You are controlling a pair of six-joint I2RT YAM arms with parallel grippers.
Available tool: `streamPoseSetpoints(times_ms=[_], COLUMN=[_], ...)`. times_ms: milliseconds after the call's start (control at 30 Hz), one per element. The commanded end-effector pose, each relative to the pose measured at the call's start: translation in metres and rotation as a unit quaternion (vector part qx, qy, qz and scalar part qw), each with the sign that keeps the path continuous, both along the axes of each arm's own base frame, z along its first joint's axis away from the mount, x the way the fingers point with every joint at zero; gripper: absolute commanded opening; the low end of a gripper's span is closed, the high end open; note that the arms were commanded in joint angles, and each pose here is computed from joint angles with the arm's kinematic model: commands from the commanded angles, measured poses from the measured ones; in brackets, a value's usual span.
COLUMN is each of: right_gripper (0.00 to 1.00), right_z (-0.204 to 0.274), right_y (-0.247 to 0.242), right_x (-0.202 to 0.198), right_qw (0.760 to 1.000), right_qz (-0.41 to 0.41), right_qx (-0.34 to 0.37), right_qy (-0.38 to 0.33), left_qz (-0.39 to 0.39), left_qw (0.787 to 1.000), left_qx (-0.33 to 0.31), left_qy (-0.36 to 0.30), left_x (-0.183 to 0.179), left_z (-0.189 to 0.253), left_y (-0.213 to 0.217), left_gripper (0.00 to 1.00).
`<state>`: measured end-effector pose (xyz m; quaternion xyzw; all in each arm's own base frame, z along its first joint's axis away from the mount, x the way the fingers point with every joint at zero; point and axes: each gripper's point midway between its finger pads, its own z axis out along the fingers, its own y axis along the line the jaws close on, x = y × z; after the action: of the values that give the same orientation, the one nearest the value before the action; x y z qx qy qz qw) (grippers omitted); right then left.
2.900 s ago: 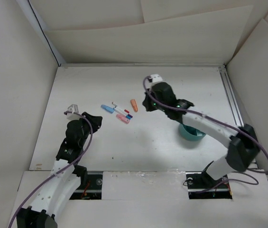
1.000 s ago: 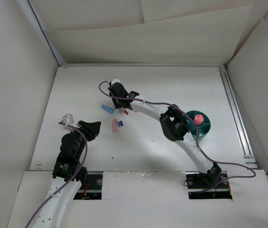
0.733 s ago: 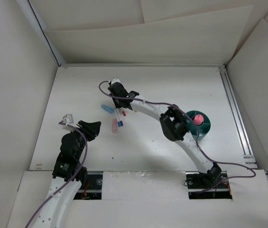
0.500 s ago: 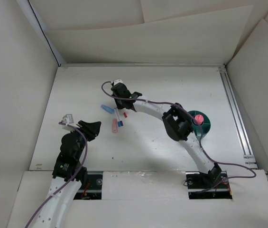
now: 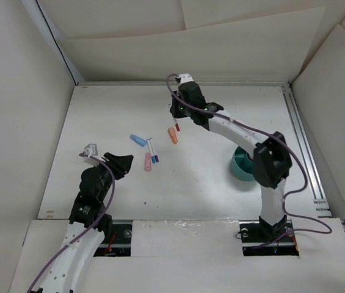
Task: Sort the stationery into containers
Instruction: Pick up the pen from the center of the board, then place the pen in the storage box.
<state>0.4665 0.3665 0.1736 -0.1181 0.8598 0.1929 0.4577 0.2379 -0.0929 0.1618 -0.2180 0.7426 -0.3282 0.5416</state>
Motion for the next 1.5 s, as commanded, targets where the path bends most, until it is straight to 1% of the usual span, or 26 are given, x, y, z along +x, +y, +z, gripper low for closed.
streamPoseSetpoints(times_ms=[0, 33, 67, 100, 133, 167, 200, 233, 267, 300, 333, 367, 400, 467, 500, 533, 600, 667, 800, 933, 1067, 1167, 1267, 1400, 1467], right_gripper=[0.0, 0.0, 0.0, 0.0, 0.0, 0.0, 0.0, 0.0, 0.0, 0.0, 0.0, 0.0, 0.0, 0.0, 0.0, 0.0, 0.0, 0.0, 0.0, 0.0, 0.0, 0.0, 0.0, 0.0, 0.0], right_z=[0.096, 0.108, 0.098, 0.138, 0.148, 0.136, 0.166, 0.171, 0.177, 0.159, 0.175, 0.163, 0.172, 0.161, 0.155, 0.142, 0.134, 0.108, 0.079, 0.075, 0.055, 0.041, 0.031, 0.028, 0.023], right_y=[-0.028, -0.053, -0.073, -0.098, -0.131, -0.154, -0.178, -0.198, -0.231, -0.249, -0.268, -0.294, -0.308, -0.34, -0.347, -0.354, -0.362, -0.363, -0.365, -0.355, -0.35, -0.345, -0.343, -0.341, -0.337], right_x=[-0.006, -0.002, -0.009, -0.021, -0.018, -0.026, -0.041, -0.048, -0.05, -0.058, -0.072, -0.075, -0.079, -0.089, -0.09, -0.091, -0.09, -0.084, -0.077, -0.076, -0.082, -0.085, -0.087, -0.09, -0.094], right_qw=[0.993, 0.99, 0.991, 0.984, 0.976, 0.974, 0.963, 0.956, 0.941, 0.937, 0.924, 0.911, 0.901, 0.882, 0.878, 0.875, 0.868, 0.869, 0.868, 0.872, 0.868, 0.872, 0.87, 0.865, 0.869], right_qz=[-0.02, -0.05, -0.067, -0.086, -0.136, -0.16, -0.184, -0.21, -0.26, -0.284, -0.307, -0.348, -0.366, -0.409, -0.419, -0.432, -0.447, -0.457, -0.467, -0.462, -0.474, -0.47, -0.476, -0.484, -0.48], right_qx=[0.091, 0.097, 0.088, 0.107, 0.106, 0.093, 0.119, 0.123, 0.122, 0.106, 0.123, 0.112, 0.115, 0.112, 0.113, 0.106, 0.106, 0.089, 0.073, 0.071, 0.042, 0.028, 0.01, -0.006, -0.016], right_qy=[-0.074, -0.087, -0.081, -0.117, -0.134, -0.129, -0.155, -0.163, -0.179, -0.172, -0.194, -0.191, -0.203, -0.203, -0.2, -0.19, -0.189, -0.167, -0.149, -0.149, -0.141, -0.13, -0.125, -0.128, -0.123], left_qz=[-0.025, -0.036, -0.036, -0.044, -0.052, -0.052, -0.057, -0.057, -0.063, -0.062, -0.067, -0.071, -0.071, -0.076, -0.076, -0.075, -0.081, -0.085, -0.085, -0.085, -0.085, -0.085, -0.085, -0.085, -0.085], left_qw=[0.999, 0.999, 0.999, 0.999, 0.998, 0.998, 0.998, 0.998, 0.997, 0.997, 0.997, 0.996, 0.996, 0.996, 0.996, 0.996, 0.996, 0.996, 0.996, 0.996, 0.996, 0.996, 0.996, 0.996, 0.996], left_qx=[-0.012, -0.014, -0.014, -0.017, -0.018, -0.018, -0.019, -0.019, -0.02, -0.025, -0.026, -0.027, -0.027, -0.027, -0.027, -0.026, -0.022, -0.022, -0.022, -0.022, -0.023, -0.022, -0.022, -0.023, -0.022], left_qy=[-0.021, -0.023, -0.023, -0.029, -0.027, -0.027, -0.031, -0.031, -0.031, -0.035, -0.035, -0.039, -0.039, -0.033, -0.033, -0.027, -0.027, -0.022, -0.022, -0.022, -0.025, -0.021, -0.021, -0.025, -0.021], left_x=[0.004, 0.004, 0.005, 0.006, 0.006, 0.006, 0.005, 0.007, 0.006, 0.006, 0.005, 0.005, 0.005, 0.005, 0.005, 0.005, 0.006, 0.005, 0.005, 0.006, 0.008, 0.009, 0.009, 0.008, 0.008], left_z=[0.011, 0.012, 0.012, 0.015, 0.014, 0.012, 0.014, 0.012, 0.012, 0.015, 0.015, 0.017, 0.017, 0.014, 0.014, 0.011, 0.01, 0.008, 0.008, 0.008, 0.009, 0.007, 0.007, 0.009, 0.005], left_y=[-0.011, -0.015, -0.015, -0.018, -0.021, -0.021, -0.023, -0.023, -0.025, -0.025, -0.027, -0.029, -0.029, -0.03, -0.03, -0.03, -0.032, -0.033, -0.033, -0.034, -0.034, -0.034, -0.034, -0.034, -0.034], left_gripper=[0.34, 0.34, 0.35, 0.35, 0.35, 0.35, 0.35, 0.35, 0.37, 0.37, 0.37, 0.37, 0.37, 0.37, 0.37, 0.37, 0.37, 0.37, 0.37, 0.37, 0.37, 0.37, 0.37, 0.37, 0.37])
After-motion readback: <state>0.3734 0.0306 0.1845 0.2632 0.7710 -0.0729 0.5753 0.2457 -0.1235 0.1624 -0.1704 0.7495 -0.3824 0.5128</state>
